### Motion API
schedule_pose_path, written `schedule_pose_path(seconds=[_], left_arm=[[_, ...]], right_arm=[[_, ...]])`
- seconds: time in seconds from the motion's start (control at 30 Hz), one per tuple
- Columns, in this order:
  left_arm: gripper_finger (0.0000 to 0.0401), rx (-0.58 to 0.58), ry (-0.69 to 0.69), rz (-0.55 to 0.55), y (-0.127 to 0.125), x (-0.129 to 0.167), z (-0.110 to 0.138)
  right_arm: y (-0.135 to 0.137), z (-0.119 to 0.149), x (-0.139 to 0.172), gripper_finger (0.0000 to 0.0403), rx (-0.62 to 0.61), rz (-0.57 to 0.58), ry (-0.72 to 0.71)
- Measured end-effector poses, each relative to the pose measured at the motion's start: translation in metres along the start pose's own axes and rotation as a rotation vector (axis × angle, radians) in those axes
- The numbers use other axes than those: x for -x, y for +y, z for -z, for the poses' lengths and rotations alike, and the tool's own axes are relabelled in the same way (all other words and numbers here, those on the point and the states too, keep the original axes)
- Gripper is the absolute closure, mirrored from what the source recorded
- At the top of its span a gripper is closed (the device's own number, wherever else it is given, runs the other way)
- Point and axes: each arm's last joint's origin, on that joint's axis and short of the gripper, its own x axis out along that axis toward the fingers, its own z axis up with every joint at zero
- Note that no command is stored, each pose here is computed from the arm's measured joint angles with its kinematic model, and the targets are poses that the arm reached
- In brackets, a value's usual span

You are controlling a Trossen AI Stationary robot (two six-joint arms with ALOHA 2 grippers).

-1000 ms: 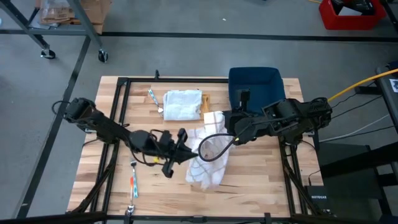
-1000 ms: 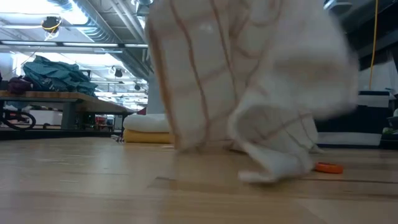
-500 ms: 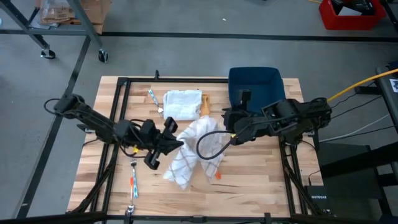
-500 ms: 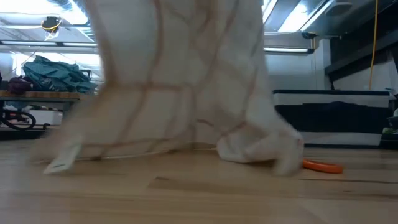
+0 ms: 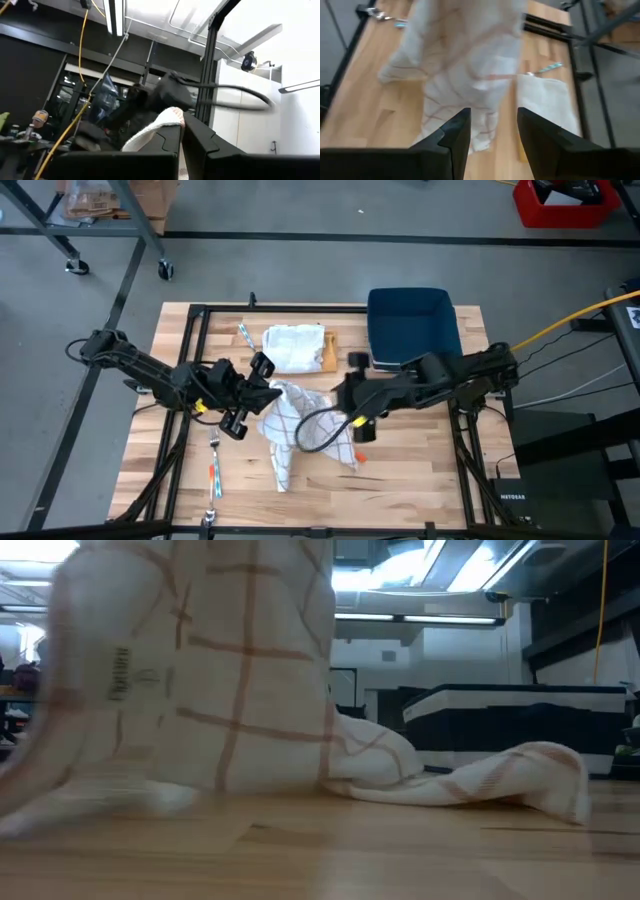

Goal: Fold towel
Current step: Fold the white patterned towel

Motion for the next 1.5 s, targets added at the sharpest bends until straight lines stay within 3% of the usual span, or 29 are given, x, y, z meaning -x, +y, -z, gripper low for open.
schedule_pose_path(seconds=[0.3,0.47,0.63,0.9,1.13,1.5], left_arm=[[0.0401,0.017,-0.021,-0.014,0.005,-0.001,-0.003],[0.0401,0.014,-0.027,-0.013,0.004,0.000,-0.005],[0.0401,0.012,-0.055,-0.019,0.007,0.001,-0.014],[0.0401,0.016,-0.093,-0.020,0.007,0.003,-0.027],[0.0401,0.018,-0.093,-0.019,0.007,0.003,-0.028],[0.0401,0.028,-0.088,0.025,0.005,0.003,-0.028]], right_arm=[[0.023,0.002,-0.058,0.0237,0.065,-0.023,0.136],[0.029,0.003,-0.075,0.0237,0.101,-0.016,0.171],[0.037,0.003,-0.074,0.0237,0.124,-0.006,0.161],[0.061,-0.004,-0.063,0.0237,0.274,0.194,0.061],[0.061,-0.014,-0.066,0.0237,0.226,0.217,-0.030],[0.041,-0.021,-0.074,0.0237,0.149,0.242,-0.063]])
